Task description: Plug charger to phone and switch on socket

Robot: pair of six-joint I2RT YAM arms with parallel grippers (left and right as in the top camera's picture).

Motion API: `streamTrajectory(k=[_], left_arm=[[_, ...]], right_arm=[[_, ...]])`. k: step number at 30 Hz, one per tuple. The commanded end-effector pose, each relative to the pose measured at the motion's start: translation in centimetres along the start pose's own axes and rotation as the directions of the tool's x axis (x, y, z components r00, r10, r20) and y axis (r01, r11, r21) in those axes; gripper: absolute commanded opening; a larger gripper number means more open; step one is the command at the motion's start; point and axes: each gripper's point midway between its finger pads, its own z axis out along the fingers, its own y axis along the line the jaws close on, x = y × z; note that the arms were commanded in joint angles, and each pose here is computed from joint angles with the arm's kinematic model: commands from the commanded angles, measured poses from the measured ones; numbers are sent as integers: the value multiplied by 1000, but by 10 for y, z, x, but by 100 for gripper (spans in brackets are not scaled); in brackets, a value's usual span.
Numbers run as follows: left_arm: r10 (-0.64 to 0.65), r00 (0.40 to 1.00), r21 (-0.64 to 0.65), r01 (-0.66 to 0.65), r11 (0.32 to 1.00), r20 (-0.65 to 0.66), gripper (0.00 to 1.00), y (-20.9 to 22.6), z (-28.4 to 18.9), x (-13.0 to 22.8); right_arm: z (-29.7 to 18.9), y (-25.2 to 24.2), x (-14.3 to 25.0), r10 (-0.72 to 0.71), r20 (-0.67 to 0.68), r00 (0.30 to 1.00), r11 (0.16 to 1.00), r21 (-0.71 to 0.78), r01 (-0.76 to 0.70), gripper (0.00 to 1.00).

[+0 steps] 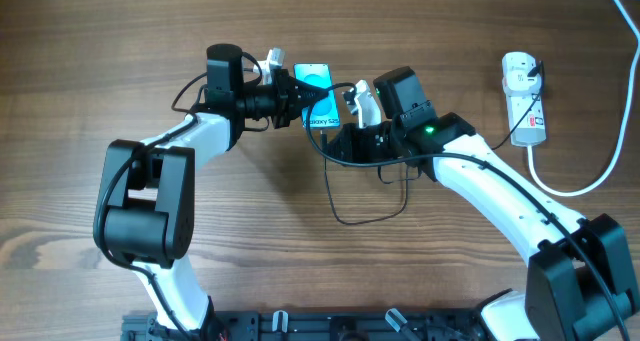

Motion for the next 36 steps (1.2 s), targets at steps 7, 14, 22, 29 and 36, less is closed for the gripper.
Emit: streamTrajectory(k=[7,14,22,29,36], left_arm=[[1,1000,13,-1,1000,-7,4,-8,1,-2],[1,1000,13,-1,1000,-7,4,-8,1,-2],[2,1000,13,-2,1000,-8,4,-8,1,-2],[2,1000,13,-2,1000,-8,4,-8,1,-2],[11,1000,13,-10,1000,-7,4,-8,1,-2]], right_arm=[[1,7,-6,-3,6,1000,1000,-16,3,5],[1,6,-8,0,14,1000,1000,-12,0,5],[1,7,-9,-3,18,1000,1000,-14,3,5],[1,7,-9,-3,18,1000,1000,-14,3,5],[1,5,-6,9,6,1000,1000,-9,-9,5]])
